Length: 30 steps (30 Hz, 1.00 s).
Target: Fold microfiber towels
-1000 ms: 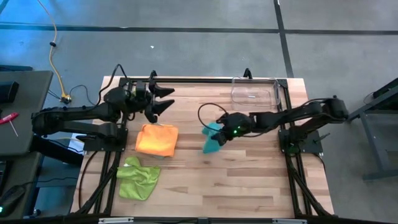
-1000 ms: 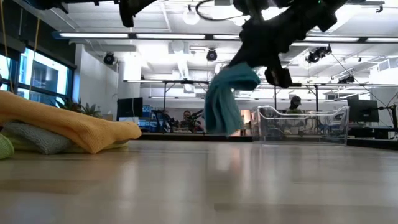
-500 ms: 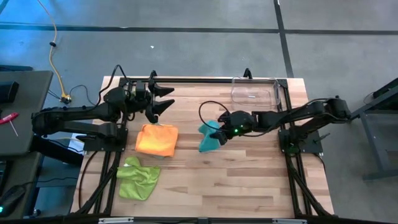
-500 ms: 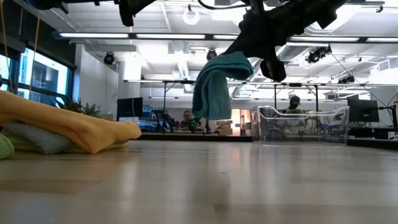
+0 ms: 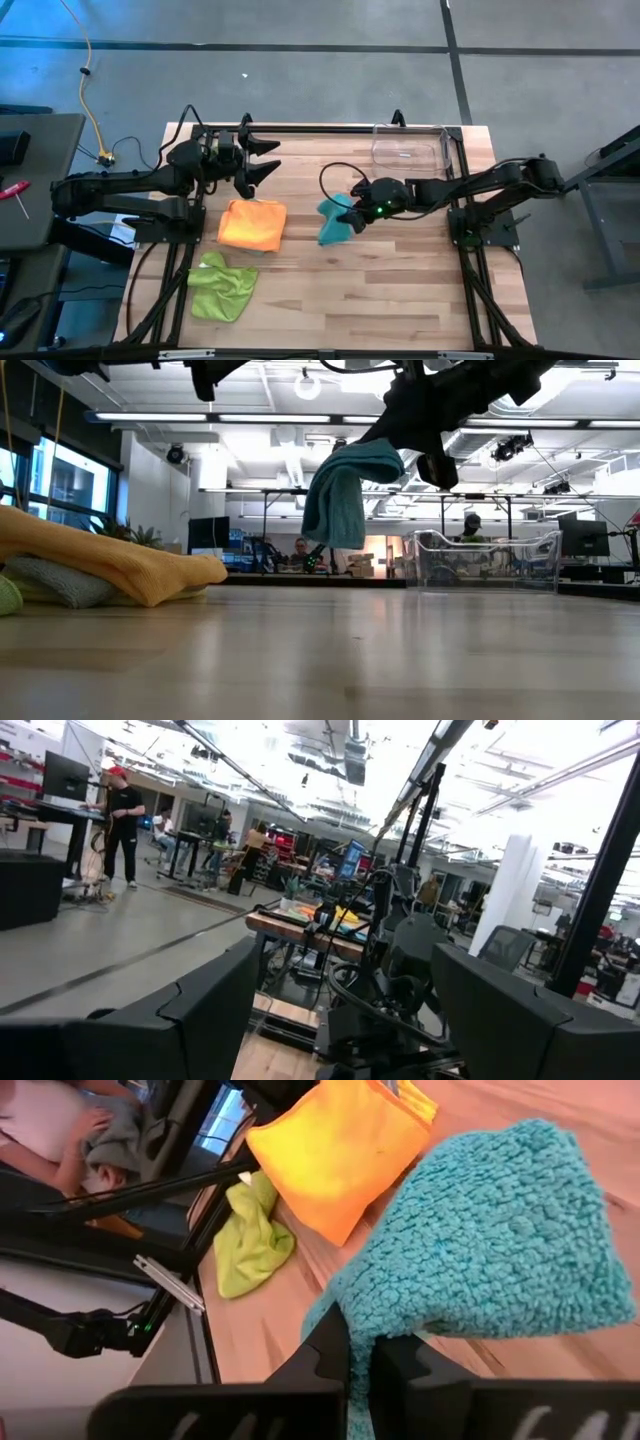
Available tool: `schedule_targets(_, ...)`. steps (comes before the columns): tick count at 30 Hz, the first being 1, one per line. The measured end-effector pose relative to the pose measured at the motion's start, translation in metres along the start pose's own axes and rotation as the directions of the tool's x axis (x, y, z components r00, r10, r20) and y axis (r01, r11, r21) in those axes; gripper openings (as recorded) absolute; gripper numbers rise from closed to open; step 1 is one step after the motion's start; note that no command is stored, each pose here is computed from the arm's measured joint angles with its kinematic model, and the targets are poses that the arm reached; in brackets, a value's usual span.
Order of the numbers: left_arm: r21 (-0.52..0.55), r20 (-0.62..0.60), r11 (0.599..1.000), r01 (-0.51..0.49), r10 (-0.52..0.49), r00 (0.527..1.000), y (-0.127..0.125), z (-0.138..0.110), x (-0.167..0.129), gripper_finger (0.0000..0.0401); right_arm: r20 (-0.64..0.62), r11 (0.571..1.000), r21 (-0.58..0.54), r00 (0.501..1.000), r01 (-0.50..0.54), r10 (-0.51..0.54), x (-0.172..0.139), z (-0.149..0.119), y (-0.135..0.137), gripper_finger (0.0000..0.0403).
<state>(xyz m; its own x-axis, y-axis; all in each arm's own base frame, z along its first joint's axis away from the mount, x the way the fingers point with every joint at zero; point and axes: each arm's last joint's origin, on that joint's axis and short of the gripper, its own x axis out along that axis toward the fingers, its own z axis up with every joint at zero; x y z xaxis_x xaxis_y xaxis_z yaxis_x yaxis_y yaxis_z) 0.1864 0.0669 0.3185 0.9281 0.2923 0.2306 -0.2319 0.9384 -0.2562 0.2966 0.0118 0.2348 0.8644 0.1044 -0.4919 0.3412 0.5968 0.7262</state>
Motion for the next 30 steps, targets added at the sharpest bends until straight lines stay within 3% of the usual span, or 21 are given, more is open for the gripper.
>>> schedule_targets(9,-0.007,0.014,0.999,-0.037,0.037,0.999,0.001,0.001,0.000,0.0287,0.164,0.997,0.049,0.984,0.066,-0.073,-0.001,0.006,0.000,0.0000)
schedule_targets(16,-0.007,0.010,1.000,-0.023,0.023,1.000,0.001,0.000,0.000,0.0287,0.229,0.992,0.125,0.973,-0.025,-0.004,0.006,0.003,0.011,0.0000)
schedule_targets(22,-0.009,-0.030,0.993,0.120,-0.121,0.992,-0.004,-0.001,0.000,0.0287,0.402,0.965,0.203,0.913,-0.168,0.075,0.029,0.009,0.025,0.0000)
schedule_targets(30,-0.082,-0.019,0.984,0.155,-0.157,0.987,-0.006,0.003,-0.004,0.0287,0.394,0.985,0.154,0.919,-0.079,0.012,0.091,0.046,0.060,0.0000)
